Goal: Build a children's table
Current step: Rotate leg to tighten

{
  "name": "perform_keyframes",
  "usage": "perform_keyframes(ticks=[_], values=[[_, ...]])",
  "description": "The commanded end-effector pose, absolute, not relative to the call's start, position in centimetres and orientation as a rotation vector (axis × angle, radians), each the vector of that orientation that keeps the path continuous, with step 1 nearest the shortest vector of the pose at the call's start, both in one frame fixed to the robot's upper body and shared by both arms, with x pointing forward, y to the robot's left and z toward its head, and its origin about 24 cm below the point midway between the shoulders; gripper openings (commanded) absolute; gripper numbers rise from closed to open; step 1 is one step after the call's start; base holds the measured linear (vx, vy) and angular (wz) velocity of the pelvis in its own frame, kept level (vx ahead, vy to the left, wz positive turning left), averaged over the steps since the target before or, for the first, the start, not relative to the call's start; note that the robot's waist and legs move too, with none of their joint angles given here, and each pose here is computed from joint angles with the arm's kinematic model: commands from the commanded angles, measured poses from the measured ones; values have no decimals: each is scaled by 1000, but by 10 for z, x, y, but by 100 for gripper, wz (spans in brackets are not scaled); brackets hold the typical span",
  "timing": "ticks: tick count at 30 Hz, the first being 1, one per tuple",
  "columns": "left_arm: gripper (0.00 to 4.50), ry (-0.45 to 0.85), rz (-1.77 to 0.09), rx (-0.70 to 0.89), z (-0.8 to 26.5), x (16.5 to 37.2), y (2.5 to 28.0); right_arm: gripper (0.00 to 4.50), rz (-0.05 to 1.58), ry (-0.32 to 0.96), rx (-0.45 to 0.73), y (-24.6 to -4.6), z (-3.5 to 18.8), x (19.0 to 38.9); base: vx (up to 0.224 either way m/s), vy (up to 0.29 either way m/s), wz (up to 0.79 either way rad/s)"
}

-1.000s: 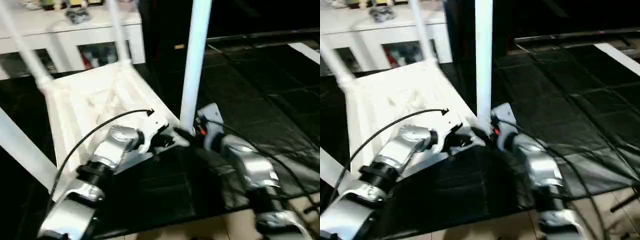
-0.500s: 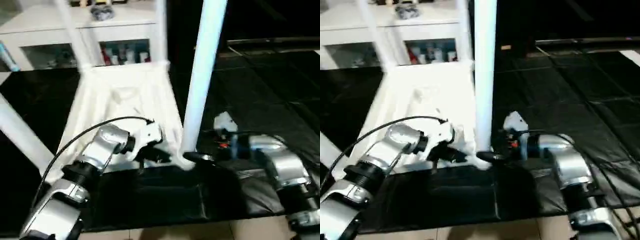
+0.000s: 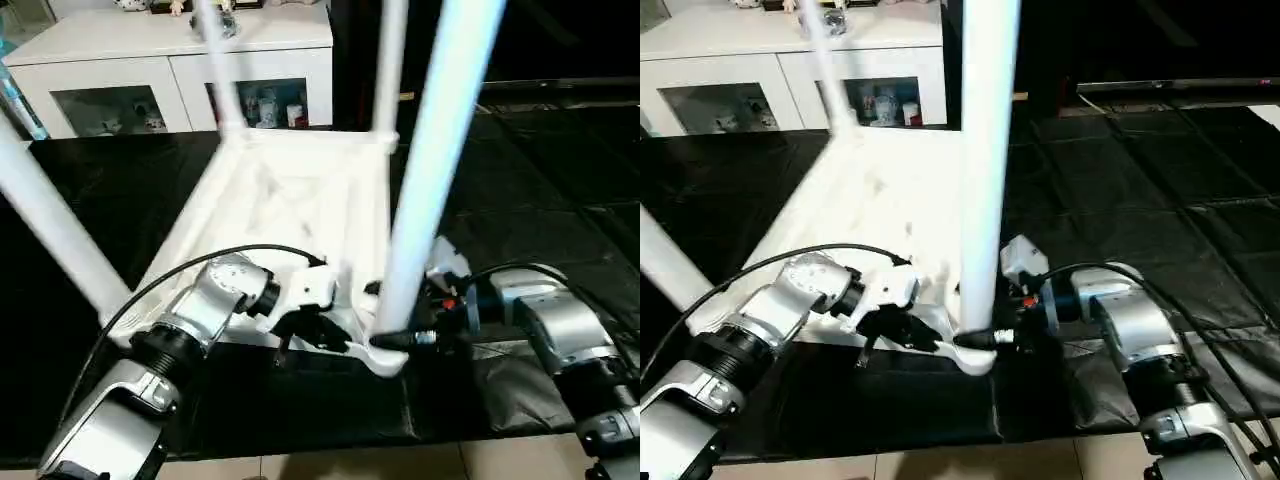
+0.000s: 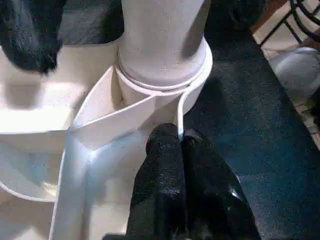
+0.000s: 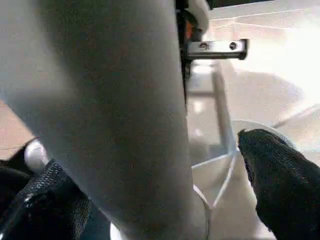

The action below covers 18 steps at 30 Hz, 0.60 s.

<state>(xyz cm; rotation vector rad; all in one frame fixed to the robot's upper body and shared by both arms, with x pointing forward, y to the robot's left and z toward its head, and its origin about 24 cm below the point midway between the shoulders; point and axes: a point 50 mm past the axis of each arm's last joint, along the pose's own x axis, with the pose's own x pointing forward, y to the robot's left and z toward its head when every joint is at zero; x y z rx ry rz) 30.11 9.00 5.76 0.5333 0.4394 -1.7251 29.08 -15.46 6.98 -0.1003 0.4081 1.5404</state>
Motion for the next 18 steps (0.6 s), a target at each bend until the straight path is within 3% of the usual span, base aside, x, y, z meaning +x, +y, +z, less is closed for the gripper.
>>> perform_keyframes(ticks=[1,18], values=[[0,399,-1784,566,64,298,85,444,1583,405,-101,-150,75,292,0,0,0],[0,394,-1764,579,63,299,87,302,1655,433,-39,-146,74,292,0,0,0]])
